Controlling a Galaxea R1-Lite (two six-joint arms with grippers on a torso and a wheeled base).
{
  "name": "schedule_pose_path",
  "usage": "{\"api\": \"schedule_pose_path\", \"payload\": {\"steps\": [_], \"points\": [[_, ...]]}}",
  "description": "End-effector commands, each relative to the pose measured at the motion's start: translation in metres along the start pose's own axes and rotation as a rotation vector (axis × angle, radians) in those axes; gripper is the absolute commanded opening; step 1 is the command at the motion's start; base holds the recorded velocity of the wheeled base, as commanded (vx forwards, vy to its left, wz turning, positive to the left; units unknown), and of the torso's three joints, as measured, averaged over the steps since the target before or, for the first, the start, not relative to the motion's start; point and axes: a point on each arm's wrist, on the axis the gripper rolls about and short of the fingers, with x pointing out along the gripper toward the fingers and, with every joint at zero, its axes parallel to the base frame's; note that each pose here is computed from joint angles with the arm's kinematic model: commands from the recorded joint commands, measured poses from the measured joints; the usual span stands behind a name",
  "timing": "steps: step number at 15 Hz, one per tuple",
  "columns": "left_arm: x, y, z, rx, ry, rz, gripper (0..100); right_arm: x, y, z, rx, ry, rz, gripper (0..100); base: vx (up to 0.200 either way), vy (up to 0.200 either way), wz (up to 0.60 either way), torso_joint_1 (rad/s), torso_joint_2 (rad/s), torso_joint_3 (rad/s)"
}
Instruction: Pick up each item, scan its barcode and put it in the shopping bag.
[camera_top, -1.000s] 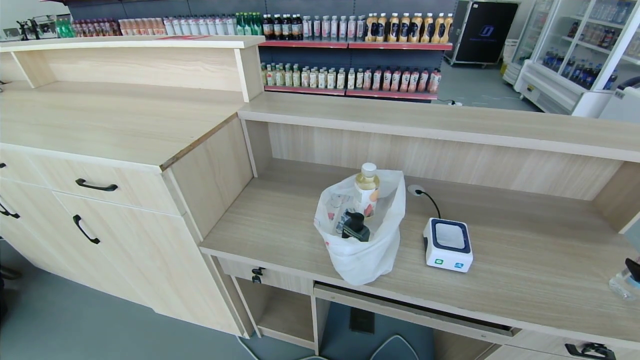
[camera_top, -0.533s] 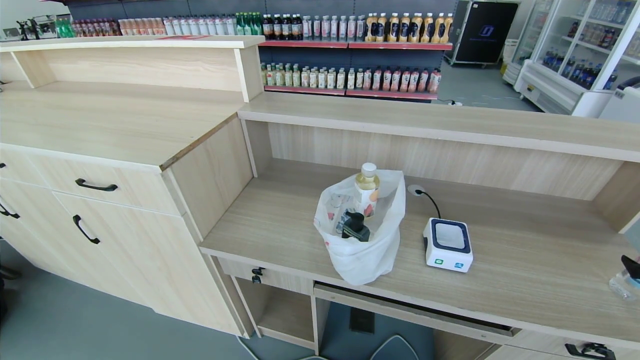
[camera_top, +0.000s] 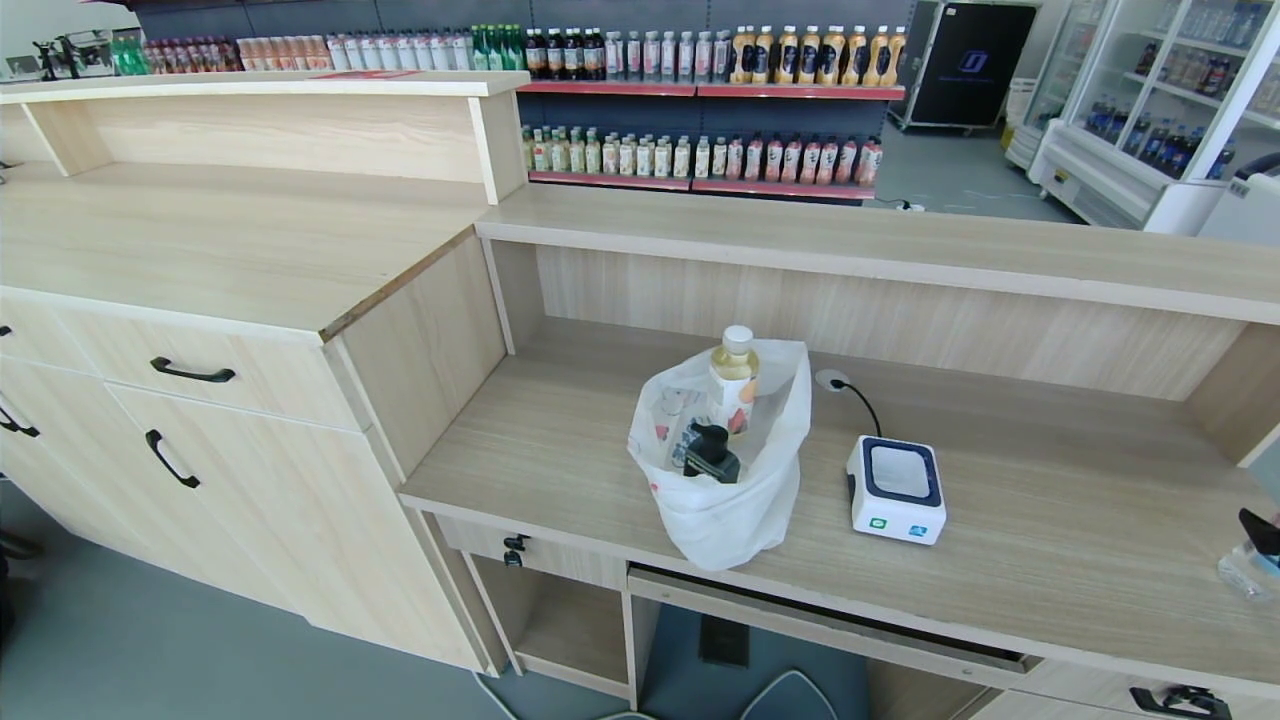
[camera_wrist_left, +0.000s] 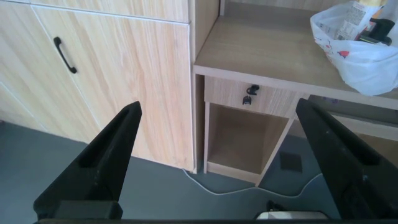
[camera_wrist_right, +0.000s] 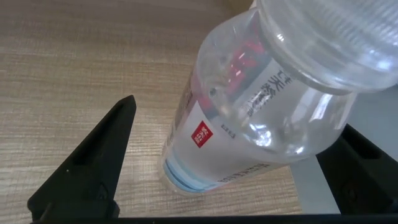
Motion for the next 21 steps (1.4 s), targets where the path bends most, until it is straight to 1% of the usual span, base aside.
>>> {"api": "schedule_pose_path", "payload": {"steps": [1,9,18,19,21], "points": [[0.000,0.000,0.000,0.000,-0.001,0.000,100,0.002,0.001,-0.004,0.002,0.004,0.004,100,0.000,0.000,0.00,0.000,0.00,0.000],[0.000,0.000,0.000,0.000,-0.002,0.000,100,0.008,0.006,-0.010,0.013,0.014,0.022,100,0.000,0.000,0.00,0.000,0.00,0.000],[0.000,0.000,0.000,0.000,-0.001,0.000,100,0.021,0.006,-0.007,0.014,-0.017,0.030,100,0.000,0.000,0.00,0.000,0.00,0.000],[0.000,0.000,0.000,0.000,-0.001,0.000,100,0.021,0.006,-0.007,0.012,-0.020,0.029,0,0.000,0.000,0.00,0.000,0.00,0.000],[0.000,0.000,0.000,0.000,-0.001,0.000,100,0.022,0.006,-0.007,0.011,-0.022,0.028,0,0.000,0.000,0.00,0.000,0.00,0.000]]}}
